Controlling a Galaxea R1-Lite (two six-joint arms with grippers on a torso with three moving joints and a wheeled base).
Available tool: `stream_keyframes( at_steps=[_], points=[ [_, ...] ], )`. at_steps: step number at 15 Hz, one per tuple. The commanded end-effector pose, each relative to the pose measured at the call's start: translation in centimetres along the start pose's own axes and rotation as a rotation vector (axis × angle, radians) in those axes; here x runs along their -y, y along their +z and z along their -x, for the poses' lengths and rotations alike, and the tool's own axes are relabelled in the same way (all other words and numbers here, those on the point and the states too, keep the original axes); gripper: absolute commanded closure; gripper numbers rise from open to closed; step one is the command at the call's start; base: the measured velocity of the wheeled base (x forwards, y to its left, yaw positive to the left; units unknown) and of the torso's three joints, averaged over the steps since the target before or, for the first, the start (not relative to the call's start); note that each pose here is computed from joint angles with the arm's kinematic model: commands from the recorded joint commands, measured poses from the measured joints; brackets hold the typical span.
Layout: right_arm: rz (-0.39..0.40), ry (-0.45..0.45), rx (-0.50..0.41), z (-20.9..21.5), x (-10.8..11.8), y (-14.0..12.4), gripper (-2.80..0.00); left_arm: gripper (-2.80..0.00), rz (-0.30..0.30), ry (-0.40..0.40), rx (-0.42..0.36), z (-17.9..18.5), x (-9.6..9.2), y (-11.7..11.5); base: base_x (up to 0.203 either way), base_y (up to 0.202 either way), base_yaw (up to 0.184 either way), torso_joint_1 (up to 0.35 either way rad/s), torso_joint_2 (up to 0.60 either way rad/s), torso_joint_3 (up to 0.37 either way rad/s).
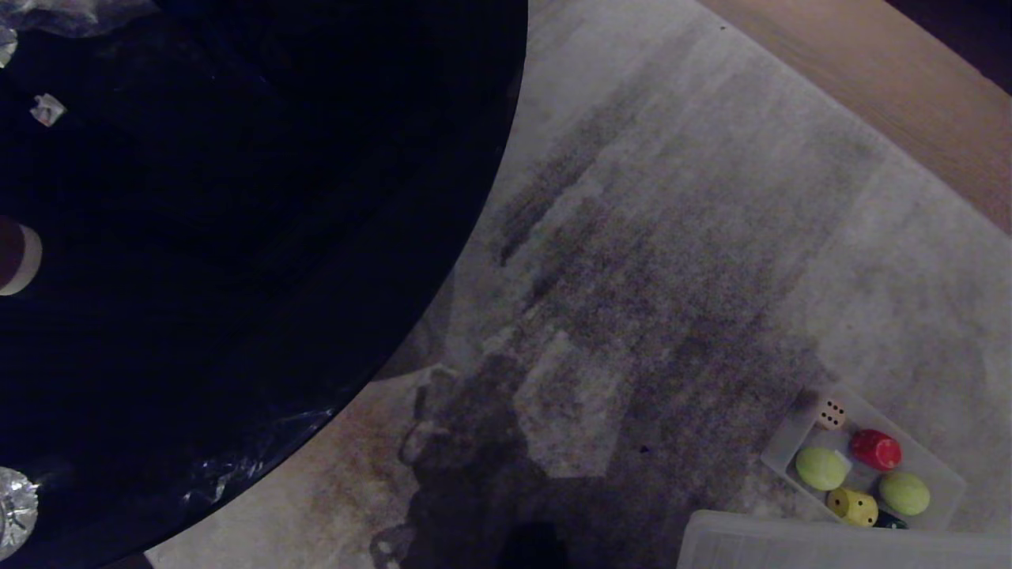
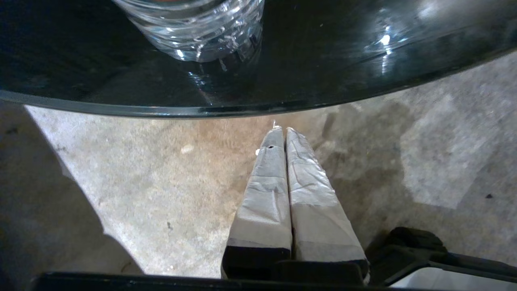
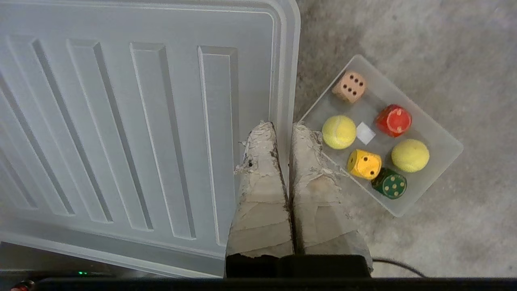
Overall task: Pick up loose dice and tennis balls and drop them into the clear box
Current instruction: Close the lid
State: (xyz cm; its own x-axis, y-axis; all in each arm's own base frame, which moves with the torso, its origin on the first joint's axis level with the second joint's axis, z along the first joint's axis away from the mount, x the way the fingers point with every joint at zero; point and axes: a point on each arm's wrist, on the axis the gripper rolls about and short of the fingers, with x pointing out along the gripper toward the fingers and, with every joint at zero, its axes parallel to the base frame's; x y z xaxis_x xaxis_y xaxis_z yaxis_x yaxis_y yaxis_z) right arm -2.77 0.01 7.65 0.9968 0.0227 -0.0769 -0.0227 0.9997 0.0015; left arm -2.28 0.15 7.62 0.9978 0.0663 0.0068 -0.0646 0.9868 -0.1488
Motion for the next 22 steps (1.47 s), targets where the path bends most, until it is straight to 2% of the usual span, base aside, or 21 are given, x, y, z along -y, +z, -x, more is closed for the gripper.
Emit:
stream_keyframes(
  at_steps=[1, 22],
  points=[
    [-0.001, 0.001, -0.003, -0.02, 0.0, -0.01, 0.0, 0.0, 0.001, 0.001, -0.002, -0.02, -0.01, -0.04, 0.0, 0.0, 0.0, 0.002, 0.0, 0.196],
    [0.0, 0.0, -0.003, -0.01, 0.0, -0.01, 0.0, 0.0, 0.001, 0.001, -0.002, -0.02, -0.01, -0.04, 0.0, 0.0, 0.0, 0.003, 0.0, 0.202]
  ],
)
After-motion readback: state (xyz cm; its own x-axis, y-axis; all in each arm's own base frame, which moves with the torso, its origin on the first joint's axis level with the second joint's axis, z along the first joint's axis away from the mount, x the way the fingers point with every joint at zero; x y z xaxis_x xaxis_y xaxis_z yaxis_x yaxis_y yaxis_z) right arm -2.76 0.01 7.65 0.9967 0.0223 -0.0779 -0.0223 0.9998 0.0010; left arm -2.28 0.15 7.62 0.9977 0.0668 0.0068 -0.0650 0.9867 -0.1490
